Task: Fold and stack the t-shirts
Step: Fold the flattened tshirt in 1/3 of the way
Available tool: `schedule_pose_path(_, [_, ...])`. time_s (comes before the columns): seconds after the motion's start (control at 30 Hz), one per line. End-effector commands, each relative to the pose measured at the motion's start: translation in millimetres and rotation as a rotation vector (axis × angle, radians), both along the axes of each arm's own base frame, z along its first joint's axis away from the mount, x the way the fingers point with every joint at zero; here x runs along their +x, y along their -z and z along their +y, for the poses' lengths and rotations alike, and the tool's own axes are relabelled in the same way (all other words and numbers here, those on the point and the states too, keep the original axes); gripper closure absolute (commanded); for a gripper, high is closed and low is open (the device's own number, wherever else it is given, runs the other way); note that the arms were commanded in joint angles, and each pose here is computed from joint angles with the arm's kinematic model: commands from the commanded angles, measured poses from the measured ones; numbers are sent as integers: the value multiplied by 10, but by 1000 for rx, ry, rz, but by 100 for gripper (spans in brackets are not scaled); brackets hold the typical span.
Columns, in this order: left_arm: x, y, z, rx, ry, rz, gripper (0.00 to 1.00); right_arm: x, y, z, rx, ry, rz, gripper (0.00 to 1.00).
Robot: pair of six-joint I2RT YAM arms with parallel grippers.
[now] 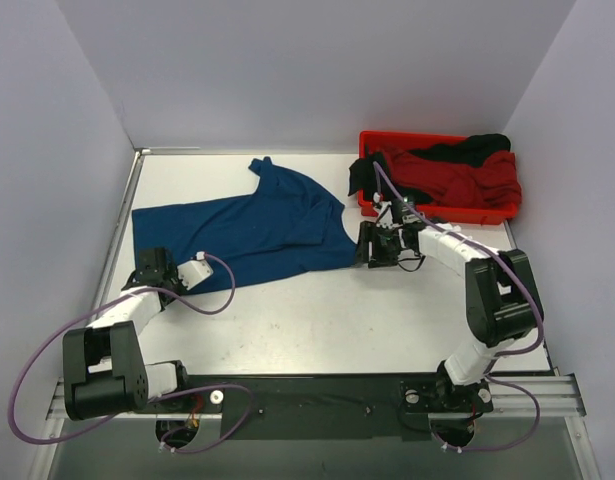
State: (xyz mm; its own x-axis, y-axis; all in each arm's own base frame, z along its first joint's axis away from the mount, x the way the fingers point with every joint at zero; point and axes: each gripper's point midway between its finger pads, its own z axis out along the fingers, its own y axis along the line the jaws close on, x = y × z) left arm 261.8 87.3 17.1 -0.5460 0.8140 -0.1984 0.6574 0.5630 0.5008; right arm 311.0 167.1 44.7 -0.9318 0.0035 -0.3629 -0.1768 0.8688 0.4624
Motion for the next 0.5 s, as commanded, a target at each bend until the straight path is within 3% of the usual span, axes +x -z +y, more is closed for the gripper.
schedule_pose_path(0.0, [99,-64,-11,-19,7,-13,100,304,75,211,37,51,-3,44])
schedule_pose_path(0.13, [77,-64,-5,-13,12,-15,100,334,265,235,2,113,66,45])
schedule_pose_path(0.2, [61,-61,13,-2,13,-18,100,344,316,198,-6,132,81,60])
schedule_pose_path(0.23, [61,-61,18,0,14,-21,100,317,334,189,-9,138,94,80])
schedule_pose_path(0.3, [59,-79,30,5,16,-20,100,268,349,110,-14,159,105,100])
schedule_pose_path(0.47, [-140,-53,-96,-45,61,71,100,-102,318,-177,-97,155,145,100])
